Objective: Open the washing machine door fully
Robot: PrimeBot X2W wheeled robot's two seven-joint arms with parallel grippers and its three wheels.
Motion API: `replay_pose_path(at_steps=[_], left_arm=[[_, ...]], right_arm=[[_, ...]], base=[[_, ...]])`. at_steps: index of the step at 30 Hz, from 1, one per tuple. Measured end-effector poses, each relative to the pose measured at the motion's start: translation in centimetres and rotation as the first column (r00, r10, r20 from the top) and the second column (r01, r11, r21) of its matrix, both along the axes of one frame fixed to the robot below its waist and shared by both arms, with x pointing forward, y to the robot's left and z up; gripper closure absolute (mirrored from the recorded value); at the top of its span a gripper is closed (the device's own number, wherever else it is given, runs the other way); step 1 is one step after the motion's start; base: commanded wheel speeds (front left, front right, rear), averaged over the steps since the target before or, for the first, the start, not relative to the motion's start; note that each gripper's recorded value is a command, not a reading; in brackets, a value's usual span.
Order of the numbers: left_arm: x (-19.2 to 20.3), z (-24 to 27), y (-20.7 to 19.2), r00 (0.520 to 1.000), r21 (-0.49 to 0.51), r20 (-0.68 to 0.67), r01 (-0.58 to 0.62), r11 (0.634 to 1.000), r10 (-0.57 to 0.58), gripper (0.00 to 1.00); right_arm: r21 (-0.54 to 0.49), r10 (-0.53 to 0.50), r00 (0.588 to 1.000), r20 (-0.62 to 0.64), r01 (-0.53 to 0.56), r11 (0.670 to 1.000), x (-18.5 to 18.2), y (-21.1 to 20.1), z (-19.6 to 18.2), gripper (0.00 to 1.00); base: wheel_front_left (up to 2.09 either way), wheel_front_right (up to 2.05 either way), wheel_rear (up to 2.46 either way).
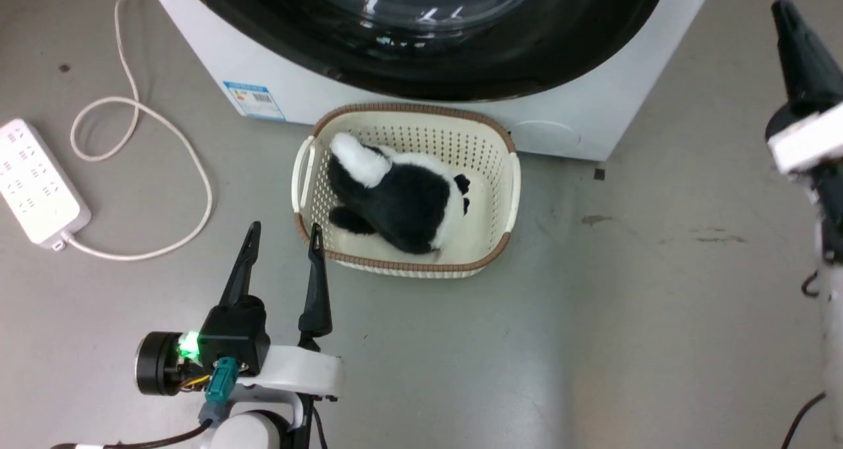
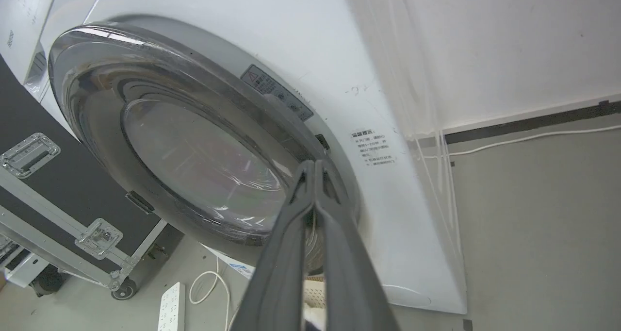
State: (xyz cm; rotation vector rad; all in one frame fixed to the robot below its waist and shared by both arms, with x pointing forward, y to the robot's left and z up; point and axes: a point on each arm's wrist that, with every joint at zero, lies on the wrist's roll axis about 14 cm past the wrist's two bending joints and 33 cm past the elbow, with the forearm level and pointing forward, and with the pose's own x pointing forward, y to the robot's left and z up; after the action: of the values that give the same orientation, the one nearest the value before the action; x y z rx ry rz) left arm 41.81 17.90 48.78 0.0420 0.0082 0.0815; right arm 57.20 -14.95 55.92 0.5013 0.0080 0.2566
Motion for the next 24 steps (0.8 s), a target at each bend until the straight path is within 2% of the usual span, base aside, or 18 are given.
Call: replay_pose_path(at_steps=[8, 16, 24], left_arm=[[0.6, -0.8, 0.1, 1.0, -0.002, -0.007, -0.013, 1.0, 0.013, 0.0], [0.6, -2.0, 0.0, 0.999, -0.004, -0.033, -0.022, 1.0, 0.022, 0.0], [0.9, -2.6, 0.3, 0.999, 0.003, -0.036, -0.036, 0.999, 0.036, 0.0]], right_arm=[[0.182, 0.079, 0.987, -0.137, -0.053, 0.982, 3.3, 1.1, -1.5, 1.0], [0.318, 0.196, 0.936, -0.294, -0.097, 0.943, 6.3, 2.8, -4.1, 1.0], [0.439, 0.296, 0.88, -0.372, -0.114, 0.891, 9.1, 3.8, -4.8, 1.0]], base=[[0.0, 0.0, 0.0], [0.0, 0.0, 0.0], [0.0, 0.0, 0.0]])
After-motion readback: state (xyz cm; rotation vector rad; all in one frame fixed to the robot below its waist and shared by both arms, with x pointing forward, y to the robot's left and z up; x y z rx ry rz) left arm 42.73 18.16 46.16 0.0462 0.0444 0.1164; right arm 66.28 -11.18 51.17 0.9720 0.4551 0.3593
